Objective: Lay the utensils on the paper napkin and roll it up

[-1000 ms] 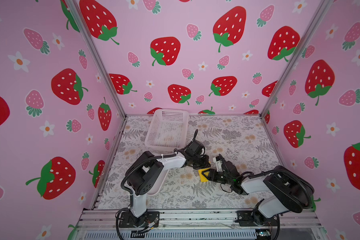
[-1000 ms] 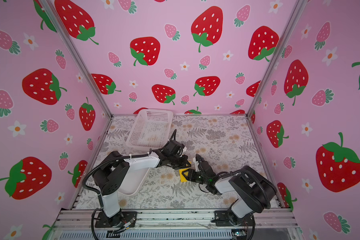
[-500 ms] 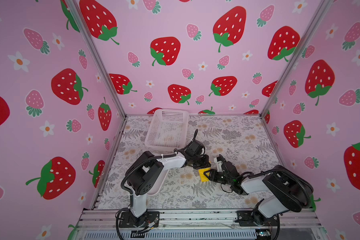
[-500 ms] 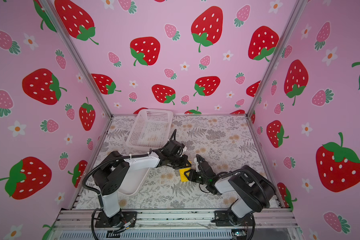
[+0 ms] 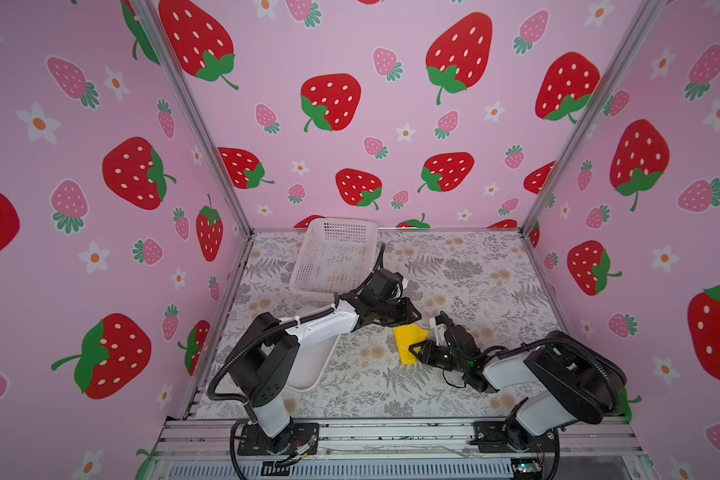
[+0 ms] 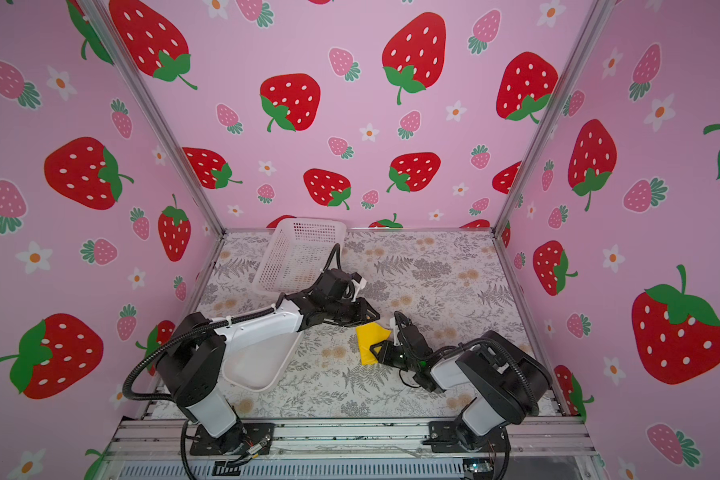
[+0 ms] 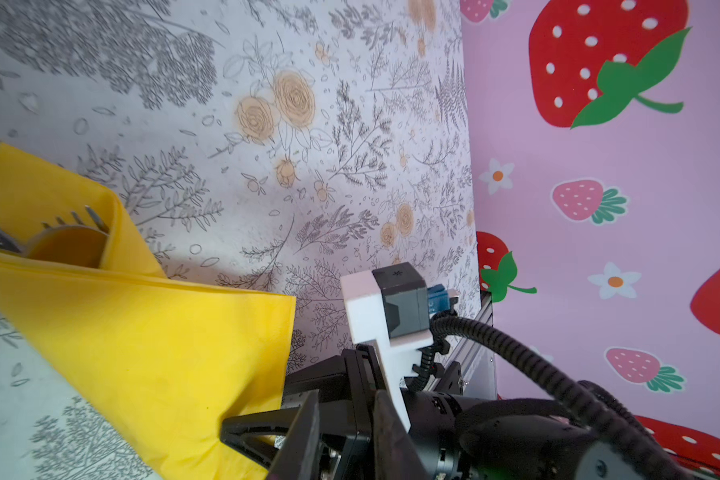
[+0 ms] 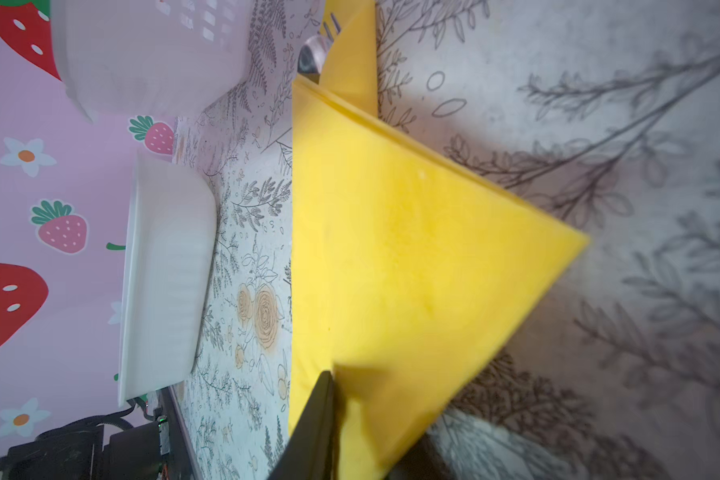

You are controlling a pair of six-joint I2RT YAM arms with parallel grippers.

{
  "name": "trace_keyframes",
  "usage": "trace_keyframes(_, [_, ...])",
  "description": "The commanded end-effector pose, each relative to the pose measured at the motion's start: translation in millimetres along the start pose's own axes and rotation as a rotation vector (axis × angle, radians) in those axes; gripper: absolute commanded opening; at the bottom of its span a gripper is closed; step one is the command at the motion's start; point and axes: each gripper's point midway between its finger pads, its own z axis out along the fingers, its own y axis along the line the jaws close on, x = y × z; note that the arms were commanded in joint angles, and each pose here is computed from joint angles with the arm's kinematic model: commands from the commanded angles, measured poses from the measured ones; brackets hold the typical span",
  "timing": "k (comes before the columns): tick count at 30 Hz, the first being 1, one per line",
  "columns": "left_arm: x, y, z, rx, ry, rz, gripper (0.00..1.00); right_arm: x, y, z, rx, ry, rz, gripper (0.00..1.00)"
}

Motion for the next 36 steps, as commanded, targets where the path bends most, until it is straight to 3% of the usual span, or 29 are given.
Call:
trace_keyframes(1, [9.8, 28.3, 2.1, -0.047, 0.025, -0.039, 0.19, 9.0, -12.9, -0.6, 0.037, 0.019, 0.033, 0.19])
trace_keyframes(9, [23.7, 51.0, 22.0, -0.060, 0.068, -0.087, 0.09, 10.3, -14.8, -0.1, 0.042, 0.024, 0.037, 0.18])
trace_keyframes(27, [37.6, 79.5, 52.8, -0.108, 0.133, -0.113, 0.07, 10.6, -16.7, 0.6, 0.050, 0.025, 0.048, 0.18])
trace_keyframes(29, [40.3, 81.6, 55.4, -0.111, 0.140, -0.115, 0.02, 10.1, -15.5, 0.3, 0.047, 0.024, 0.046, 0.19])
trace_keyframes(36, [47.3, 85.7, 57.8, -0.122, 0.154, -0.118, 0.01, 3.4, -11.6, -1.3, 0.049, 0.001, 0.039, 0.30])
